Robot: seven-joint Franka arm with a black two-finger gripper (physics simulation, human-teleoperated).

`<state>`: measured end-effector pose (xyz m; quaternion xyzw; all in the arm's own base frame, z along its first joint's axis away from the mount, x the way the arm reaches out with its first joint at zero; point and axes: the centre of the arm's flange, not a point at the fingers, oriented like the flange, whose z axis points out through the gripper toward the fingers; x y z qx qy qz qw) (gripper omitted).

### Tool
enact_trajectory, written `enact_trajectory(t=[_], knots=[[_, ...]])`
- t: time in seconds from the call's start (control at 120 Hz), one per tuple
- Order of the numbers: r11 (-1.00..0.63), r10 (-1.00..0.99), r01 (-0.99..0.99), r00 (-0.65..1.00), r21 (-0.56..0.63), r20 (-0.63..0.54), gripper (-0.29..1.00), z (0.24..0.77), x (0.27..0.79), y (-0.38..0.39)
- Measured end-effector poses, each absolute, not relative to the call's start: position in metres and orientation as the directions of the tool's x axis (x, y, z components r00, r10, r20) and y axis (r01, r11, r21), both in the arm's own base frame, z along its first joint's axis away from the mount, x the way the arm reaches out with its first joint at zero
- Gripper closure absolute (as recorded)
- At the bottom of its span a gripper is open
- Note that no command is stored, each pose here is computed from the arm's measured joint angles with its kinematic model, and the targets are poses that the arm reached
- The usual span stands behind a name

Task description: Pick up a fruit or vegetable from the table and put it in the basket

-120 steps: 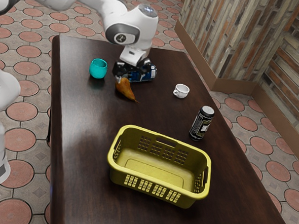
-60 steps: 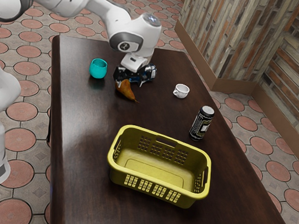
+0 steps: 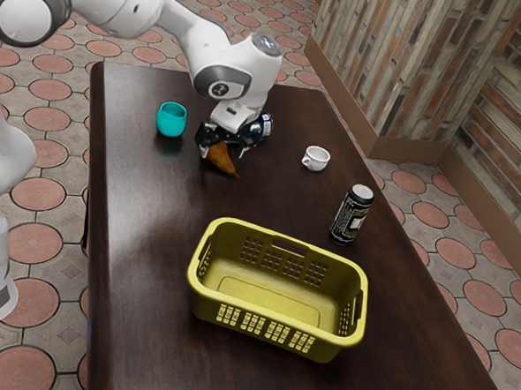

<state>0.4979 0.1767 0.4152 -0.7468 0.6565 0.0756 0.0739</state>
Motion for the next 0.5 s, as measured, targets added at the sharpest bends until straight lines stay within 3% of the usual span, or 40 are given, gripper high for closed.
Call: enact_trajectory(t=[0.4, 0.5], knots=[[-0.129, -0.967, -0.991, 0.131, -0.024, -0.218, 0.00, 0.4131, 0.4998, 0.1811], [-0.143, -0.965, -0.989, 0.146, -0.028, -0.218, 0.20, 0.4138, 0.4985, 0.1863]])
